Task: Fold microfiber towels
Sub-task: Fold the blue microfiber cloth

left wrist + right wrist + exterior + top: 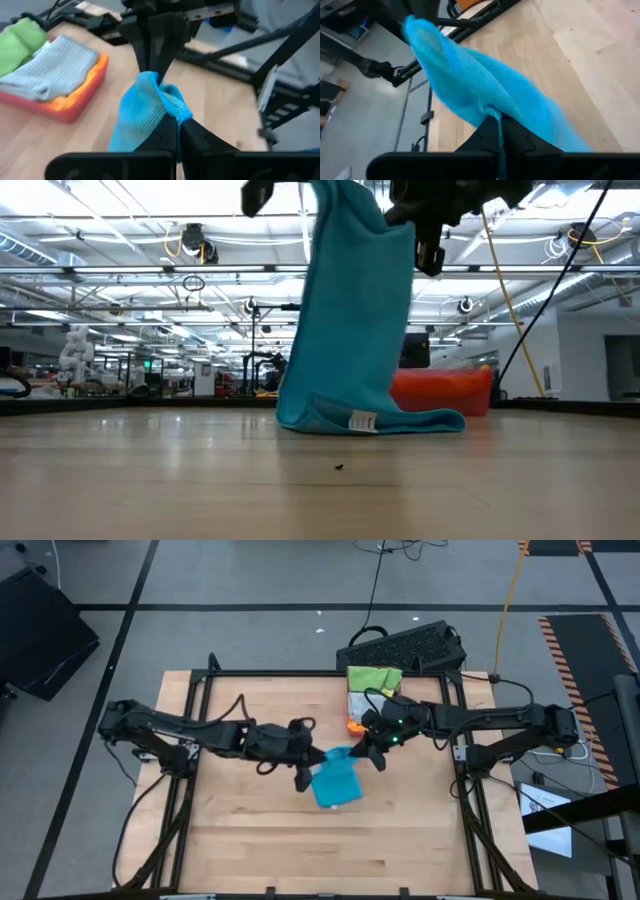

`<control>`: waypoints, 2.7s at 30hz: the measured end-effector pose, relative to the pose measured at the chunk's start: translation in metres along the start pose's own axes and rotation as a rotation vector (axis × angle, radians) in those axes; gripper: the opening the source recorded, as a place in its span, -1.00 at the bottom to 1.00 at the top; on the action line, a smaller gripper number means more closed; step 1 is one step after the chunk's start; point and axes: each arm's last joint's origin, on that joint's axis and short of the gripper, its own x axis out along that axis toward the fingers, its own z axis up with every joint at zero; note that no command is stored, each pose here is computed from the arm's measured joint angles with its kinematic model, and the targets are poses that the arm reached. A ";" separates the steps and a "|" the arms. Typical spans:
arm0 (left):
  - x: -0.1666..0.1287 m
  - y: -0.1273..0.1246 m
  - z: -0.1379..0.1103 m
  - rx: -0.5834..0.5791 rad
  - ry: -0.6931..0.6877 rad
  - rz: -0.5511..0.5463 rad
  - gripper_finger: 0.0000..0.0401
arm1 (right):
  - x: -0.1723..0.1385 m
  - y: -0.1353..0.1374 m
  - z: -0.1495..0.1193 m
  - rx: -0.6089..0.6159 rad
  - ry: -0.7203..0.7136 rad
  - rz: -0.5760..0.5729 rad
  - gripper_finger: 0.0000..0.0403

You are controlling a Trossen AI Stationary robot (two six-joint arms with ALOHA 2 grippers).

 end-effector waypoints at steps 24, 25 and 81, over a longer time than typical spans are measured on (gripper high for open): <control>0.010 0.051 0.002 0.110 0.021 0.411 -0.98 | -0.009 -0.060 0.011 -0.084 -0.313 -0.158 -1.00; 0.009 0.051 0.004 0.105 0.007 0.405 -0.98 | -0.009 -0.061 0.011 -0.079 -0.313 -0.158 -1.00; 0.025 0.030 -0.037 -0.030 -0.027 0.241 -0.99 | -0.010 -0.043 -0.029 0.090 -0.233 -0.181 -1.00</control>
